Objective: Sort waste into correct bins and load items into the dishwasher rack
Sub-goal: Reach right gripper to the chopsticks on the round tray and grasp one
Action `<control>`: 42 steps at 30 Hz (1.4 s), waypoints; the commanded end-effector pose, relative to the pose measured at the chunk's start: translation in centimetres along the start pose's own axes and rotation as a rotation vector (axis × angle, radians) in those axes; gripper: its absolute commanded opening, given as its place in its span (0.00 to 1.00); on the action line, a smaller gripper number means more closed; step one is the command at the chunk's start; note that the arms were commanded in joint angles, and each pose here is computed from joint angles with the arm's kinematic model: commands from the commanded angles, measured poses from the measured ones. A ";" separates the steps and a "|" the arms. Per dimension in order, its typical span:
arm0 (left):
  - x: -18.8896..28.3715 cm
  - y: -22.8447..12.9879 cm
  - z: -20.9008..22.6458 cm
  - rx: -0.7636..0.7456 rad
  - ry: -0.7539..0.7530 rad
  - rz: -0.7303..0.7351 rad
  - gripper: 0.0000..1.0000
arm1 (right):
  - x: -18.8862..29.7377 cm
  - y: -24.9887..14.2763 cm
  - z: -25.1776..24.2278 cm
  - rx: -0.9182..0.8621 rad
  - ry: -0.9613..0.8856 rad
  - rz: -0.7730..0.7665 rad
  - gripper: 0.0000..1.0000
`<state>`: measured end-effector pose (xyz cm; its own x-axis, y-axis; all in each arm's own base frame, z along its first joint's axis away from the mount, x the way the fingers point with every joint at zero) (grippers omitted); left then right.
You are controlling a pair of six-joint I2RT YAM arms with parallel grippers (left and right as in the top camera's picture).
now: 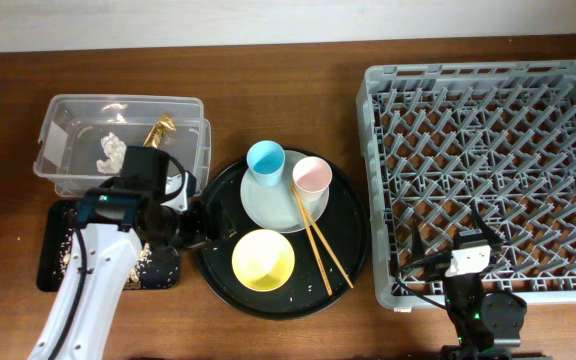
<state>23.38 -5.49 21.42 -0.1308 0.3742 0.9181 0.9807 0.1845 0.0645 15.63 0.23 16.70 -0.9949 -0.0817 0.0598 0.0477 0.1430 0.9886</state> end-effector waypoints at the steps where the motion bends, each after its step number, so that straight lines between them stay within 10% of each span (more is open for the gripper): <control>1: 0.3 0.0 -0.5 -0.022 -0.013 -0.009 0.99 | 0.0 -0.2 0.0 0.001 0.000 0.006 0.98; 21: 0.3 0.0 -0.5 -0.022 -0.013 -0.009 0.99 | 0.0 0.2 -0.1 0.006 -0.004 -0.024 0.98; 31: 0.3 0.0 -0.5 -0.022 -0.013 -0.009 0.99 | 2.4 8.9 1.2 0.010 0.261 -0.150 0.98; 42: 0.3 0.0 -0.5 -0.022 -0.013 -0.009 0.99 | -3.5 23.9 -0.8 -0.280 0.496 0.613 0.98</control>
<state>23.39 -5.70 21.49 -0.1303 0.3757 0.9175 0.9821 0.1759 0.0674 18.23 2.94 38.59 -0.6959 -0.4507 0.5591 0.5908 0.0831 0.8025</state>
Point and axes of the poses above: each gripper's point midway between its finger pads, its own x axis back along the fingers, its own z axis along the line the jaws close on, y = z × x, the point moved 9 cm from there along x, back along the fingers, and after that the axes turned 1 degree about -x, right-handed, at the moved point
